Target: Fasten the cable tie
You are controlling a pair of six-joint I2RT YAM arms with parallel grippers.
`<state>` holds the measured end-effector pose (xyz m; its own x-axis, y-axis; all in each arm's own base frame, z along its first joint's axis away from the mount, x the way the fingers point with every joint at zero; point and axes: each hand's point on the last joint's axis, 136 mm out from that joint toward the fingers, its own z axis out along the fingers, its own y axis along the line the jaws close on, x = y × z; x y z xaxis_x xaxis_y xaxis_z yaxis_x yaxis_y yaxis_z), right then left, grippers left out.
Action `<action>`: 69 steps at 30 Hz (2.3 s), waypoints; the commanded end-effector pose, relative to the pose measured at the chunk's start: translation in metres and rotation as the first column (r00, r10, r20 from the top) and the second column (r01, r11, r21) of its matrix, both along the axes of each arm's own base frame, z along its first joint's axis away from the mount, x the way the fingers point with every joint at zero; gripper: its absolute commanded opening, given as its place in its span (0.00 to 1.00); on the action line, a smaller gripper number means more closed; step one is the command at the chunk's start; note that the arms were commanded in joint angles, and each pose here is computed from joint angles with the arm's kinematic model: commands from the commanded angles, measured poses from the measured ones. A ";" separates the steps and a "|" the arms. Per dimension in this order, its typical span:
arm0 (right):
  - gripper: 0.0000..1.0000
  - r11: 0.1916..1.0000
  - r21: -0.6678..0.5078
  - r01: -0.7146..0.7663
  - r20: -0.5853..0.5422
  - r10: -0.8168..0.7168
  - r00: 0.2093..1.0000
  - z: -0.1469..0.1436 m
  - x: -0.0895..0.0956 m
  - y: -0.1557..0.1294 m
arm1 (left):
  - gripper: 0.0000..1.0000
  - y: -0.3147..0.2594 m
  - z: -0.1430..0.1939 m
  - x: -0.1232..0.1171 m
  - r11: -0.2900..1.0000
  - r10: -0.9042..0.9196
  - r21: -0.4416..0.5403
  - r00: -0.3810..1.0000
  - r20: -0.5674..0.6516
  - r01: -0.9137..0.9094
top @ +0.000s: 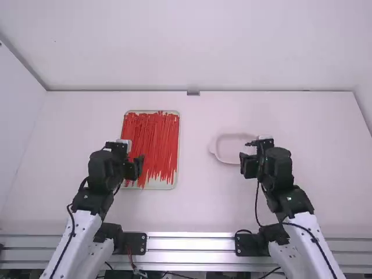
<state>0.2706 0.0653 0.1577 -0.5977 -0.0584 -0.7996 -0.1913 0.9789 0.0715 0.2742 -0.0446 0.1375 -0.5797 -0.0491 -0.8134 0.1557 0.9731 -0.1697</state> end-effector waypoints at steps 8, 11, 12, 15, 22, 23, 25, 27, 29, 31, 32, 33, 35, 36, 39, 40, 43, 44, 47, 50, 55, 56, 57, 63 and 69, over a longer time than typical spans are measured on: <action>0.81 0.999 -0.017 0.039 -0.133 -0.041 0.990 -0.006 0.013 0.014 | 0.81 -0.016 0.003 0.017 0.997 -0.037 -0.066 0.992 -0.119 0.030; 0.85 0.999 -0.028 0.032 -0.168 -0.036 0.985 -0.013 0.014 0.018 | 0.85 -0.014 0.002 0.021 0.998 -0.021 -0.057 0.990 -0.140 0.013; 0.87 0.999 -0.029 0.029 -0.181 -0.034 0.983 -0.015 0.015 0.021 | 0.87 -0.013 0.003 0.024 0.999 -0.013 -0.053 0.989 -0.146 0.005; 0.90 0.999 -0.029 0.032 -0.207 -0.038 0.978 -0.018 0.018 0.025 | 0.90 -0.016 0.005 0.028 0.998 -0.019 -0.061 0.986 -0.168 0.009; 0.97 0.998 -0.055 0.041 -0.224 -0.053 0.973 -0.019 0.029 0.031 | 0.97 -0.020 0.008 0.035 0.997 -0.032 -0.075 0.976 -0.215 0.016; 0.97 0.996 -0.069 0.050 -0.225 -0.064 0.972 -0.019 0.030 0.029 | 0.98 -0.020 0.008 0.035 0.997 -0.031 -0.074 0.975 -0.221 0.015; 0.98 0.995 -0.080 0.062 -0.227 -0.079 0.971 -0.020 0.032 0.027 | 0.98 -0.021 0.008 0.036 0.997 -0.038 -0.072 0.974 -0.225 0.022; 0.99 0.994 -0.079 0.076 -0.232 -0.092 0.968 -0.020 0.033 0.023 | 0.99 -0.022 0.007 0.037 0.997 -0.041 -0.073 0.973 -0.229 0.025; 0.99 0.993 -0.080 0.091 -0.234 -0.107 0.966 -0.019 0.034 0.018 | 0.99 -0.022 0.007 0.037 0.997 -0.041 -0.075 0.973 -0.229 0.024; 0.99 0.991 -0.071 0.110 -0.232 -0.124 0.965 -0.018 0.035 0.012 | 0.99 -0.022 0.009 0.039 0.996 -0.036 -0.082 0.975 -0.221 0.018; 0.99 0.992 -0.057 0.109 -0.232 -0.119 0.965 -0.017 0.036 0.012 | 0.99 -0.022 0.010 0.040 0.996 -0.037 -0.082 0.976 -0.216 0.020; 1.00 0.994 -0.039 0.105 -0.234 -0.111 0.966 -0.016 0.036 0.012 | 0.99 -0.022 0.011 0.041 0.996 -0.036 -0.082 0.977 -0.209 0.019; 0.99 0.997 -0.013 0.080 -0.237 -0.081 0.968 -0.014 0.036 0.012 | 0.99 -0.023 0.013 0.043 0.996 -0.038 -0.083 0.979 -0.198 0.022; 0.99 0.997 -0.007 0.077 -0.238 -0.077 0.968 -0.013 0.036 0.012 | 0.99 -0.023 0.014 0.043 0.996 -0.038 -0.084 0.980 -0.196 0.022; 0.99 0.998 0.020 0.068 -0.246 -0.061 0.967 -0.013 0.035 0.014 | 0.99 -0.023 0.015 0.044 0.996 -0.037 -0.084 0.981 -0.190 0.022; 0.99 0.998 0.025 0.058 -0.246 -0.051 0.968 -0.013 0.035 0.015 | 0.99 -0.023 0.015 0.045 0.996 -0.032 -0.090 0.981 -0.191 0.015; 0.99 0.996 0.076 -0.036 -0.218 0.051 0.975 -0.006 0.037 0.032 | 0.99 -0.023 0.016 0.046 0.994 -0.017 -0.113 0.981 -0.192 -0.005; 0.99 0.995 0.085 -0.055 -0.207 0.072 0.976 -0.003 0.038 0.035 | 0.99 -0.023 0.017 0.046 0.994 -0.015 -0.112 0.982 -0.191 -0.007; 0.99 0.993 0.093 -0.077 -0.179 0.093 0.980 0.002 0.041 0.039 | 0.99 -0.023 0.019 0.048 0.994 -0.014 -0.112 0.983 -0.180 -0.006; 0.99 0.992 0.095 -0.079 -0.163 0.094 0.982 0.005 0.043 0.039 | 0.99 -0.022 0.027 0.052 0.995 -0.012 -0.103 0.987 -0.162 -0.005; 0.99 0.992 0.097 -0.082 -0.170 0.098 0.981 0.004 0.042 0.041 | 0.99 -0.015 0.051 0.067 0.996 0.028 -0.080 0.994 -0.109 -0.037; 0.99 0.992 0.096 -0.088 -0.173 0.103 0.979 0.003 0.041 0.043 | 0.99 -0.015 0.055 0.070 0.996 0.027 -0.080 0.994 -0.103 -0.035; 0.99 0.991 0.095 -0.097 -0.175 0.113 0.978 0.003 0.039 0.046 | 0.99 -0.016 0.060 0.075 0.997 0.024 -0.076 0.995 -0.096 -0.032; 0.99 0.988 0.085 -0.130 -0.177 0.144 0.974 0.002 0.035 0.054 | 0.99 -0.005 0.066 0.098 0.995 0.088 -0.024 0.988 -0.127 -0.092; 0.99 0.987 0.088 -0.136 -0.179 0.150 0.972 0.002 0.034 0.057 | 0.99 0.009 0.049 0.122 0.986 0.167 0.052 0.966 -0.198 -0.160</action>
